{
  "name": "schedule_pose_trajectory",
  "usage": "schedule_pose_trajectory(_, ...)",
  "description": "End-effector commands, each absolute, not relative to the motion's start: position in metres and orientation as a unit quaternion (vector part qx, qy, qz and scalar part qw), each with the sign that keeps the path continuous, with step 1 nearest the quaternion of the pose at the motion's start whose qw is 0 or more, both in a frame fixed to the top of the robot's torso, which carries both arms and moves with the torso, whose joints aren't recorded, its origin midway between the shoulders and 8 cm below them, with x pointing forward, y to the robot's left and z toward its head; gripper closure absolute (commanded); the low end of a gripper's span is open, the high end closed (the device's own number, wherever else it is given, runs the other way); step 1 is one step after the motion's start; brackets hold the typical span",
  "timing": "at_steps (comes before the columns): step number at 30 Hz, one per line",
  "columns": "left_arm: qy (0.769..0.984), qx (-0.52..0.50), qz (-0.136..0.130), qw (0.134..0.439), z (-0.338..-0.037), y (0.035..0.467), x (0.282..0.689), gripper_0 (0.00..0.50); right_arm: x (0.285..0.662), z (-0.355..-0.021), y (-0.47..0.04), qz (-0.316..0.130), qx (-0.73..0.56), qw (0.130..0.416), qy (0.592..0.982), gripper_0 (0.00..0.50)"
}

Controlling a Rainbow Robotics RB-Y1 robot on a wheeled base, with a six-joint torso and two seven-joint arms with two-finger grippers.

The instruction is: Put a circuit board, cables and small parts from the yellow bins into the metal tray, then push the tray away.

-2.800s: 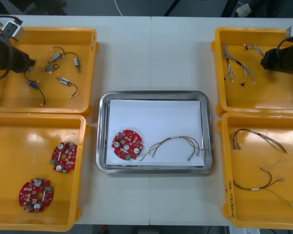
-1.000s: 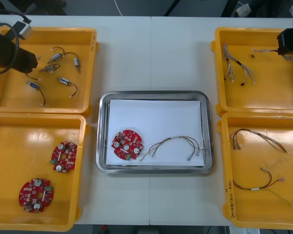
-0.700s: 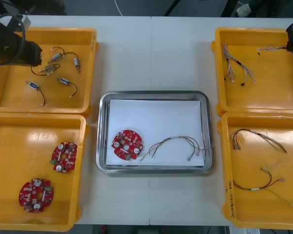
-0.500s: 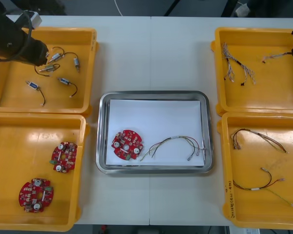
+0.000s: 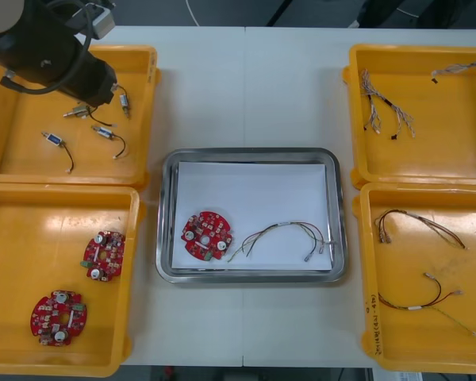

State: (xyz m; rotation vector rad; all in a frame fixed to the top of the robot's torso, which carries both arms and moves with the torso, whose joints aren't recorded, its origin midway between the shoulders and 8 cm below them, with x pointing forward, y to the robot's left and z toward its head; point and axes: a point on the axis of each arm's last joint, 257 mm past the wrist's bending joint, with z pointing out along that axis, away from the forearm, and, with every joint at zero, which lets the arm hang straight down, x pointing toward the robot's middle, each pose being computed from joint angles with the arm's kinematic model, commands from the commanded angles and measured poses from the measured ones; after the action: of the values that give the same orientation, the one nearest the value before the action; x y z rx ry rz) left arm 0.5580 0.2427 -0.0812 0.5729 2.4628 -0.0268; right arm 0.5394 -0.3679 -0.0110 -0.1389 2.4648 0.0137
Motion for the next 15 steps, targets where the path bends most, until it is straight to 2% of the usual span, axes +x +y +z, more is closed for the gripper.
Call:
schedule_pose_trajectory(1,0.934,0.174,-0.039,0.31,-0.069,0.206,0.542,0.499,0.532,0.028,-0.362,-0.004,-0.08,0.375,0.924,0.5)
schedule_pose_trajectory(8,0.934,0.177,-0.049,0.306,-0.078,0.161,0.522,0.499,0.522,0.037,-0.314,0.016,-0.16,0.39,0.907,0.5)
schedule_pose_trajectory(15,0.938,0.183,-0.051,0.289,-0.105,0.121,0.505,0.499,0.494,0.025,-0.275,0.019,-0.244,0.396,0.885,0.5)
